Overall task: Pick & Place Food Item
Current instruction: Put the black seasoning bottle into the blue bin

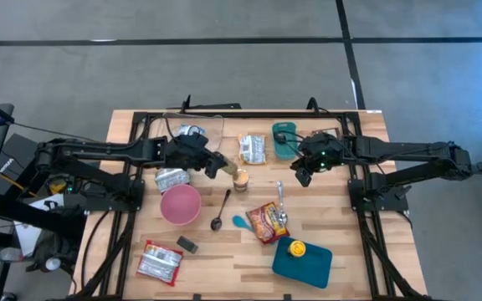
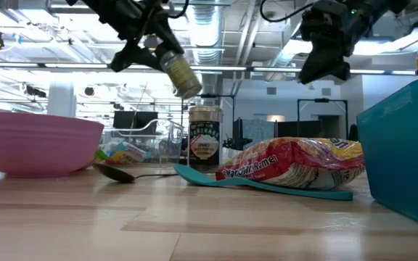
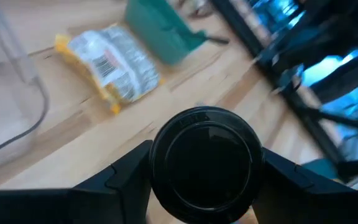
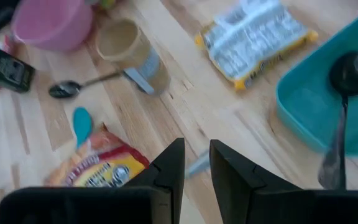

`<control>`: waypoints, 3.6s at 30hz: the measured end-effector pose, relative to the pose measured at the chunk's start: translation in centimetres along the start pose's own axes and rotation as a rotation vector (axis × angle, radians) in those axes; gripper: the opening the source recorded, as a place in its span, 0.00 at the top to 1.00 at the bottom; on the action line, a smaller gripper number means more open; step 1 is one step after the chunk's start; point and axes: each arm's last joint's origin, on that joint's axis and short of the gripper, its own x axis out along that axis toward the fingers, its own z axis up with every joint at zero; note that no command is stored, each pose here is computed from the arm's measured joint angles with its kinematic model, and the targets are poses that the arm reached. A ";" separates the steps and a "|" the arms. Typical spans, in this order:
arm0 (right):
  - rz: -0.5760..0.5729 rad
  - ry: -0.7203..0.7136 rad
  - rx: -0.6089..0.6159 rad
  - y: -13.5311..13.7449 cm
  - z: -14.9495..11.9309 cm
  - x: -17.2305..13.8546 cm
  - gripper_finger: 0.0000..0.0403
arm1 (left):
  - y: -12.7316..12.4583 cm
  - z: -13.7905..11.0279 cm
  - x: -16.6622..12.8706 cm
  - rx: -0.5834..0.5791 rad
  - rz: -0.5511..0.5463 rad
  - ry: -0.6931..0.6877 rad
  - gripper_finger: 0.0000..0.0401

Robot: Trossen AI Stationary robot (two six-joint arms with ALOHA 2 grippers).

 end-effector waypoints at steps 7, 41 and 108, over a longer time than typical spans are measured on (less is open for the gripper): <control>0.077 -0.156 -0.017 0.8 1.5 -0.1 0.83 | -0.5 0.8 0.0 -0.077 -0.066 -0.066 0.49; -0.006 -0.418 -0.238 4.8 3.7 -1.5 0.63 | -3.8 2.9 6.3 -0.167 -0.129 -0.151 0.49; -0.117 -0.136 -0.442 7.7 8.1 7.0 0.34 | -3.8 2.7 6.5 -0.152 -0.133 -0.113 0.48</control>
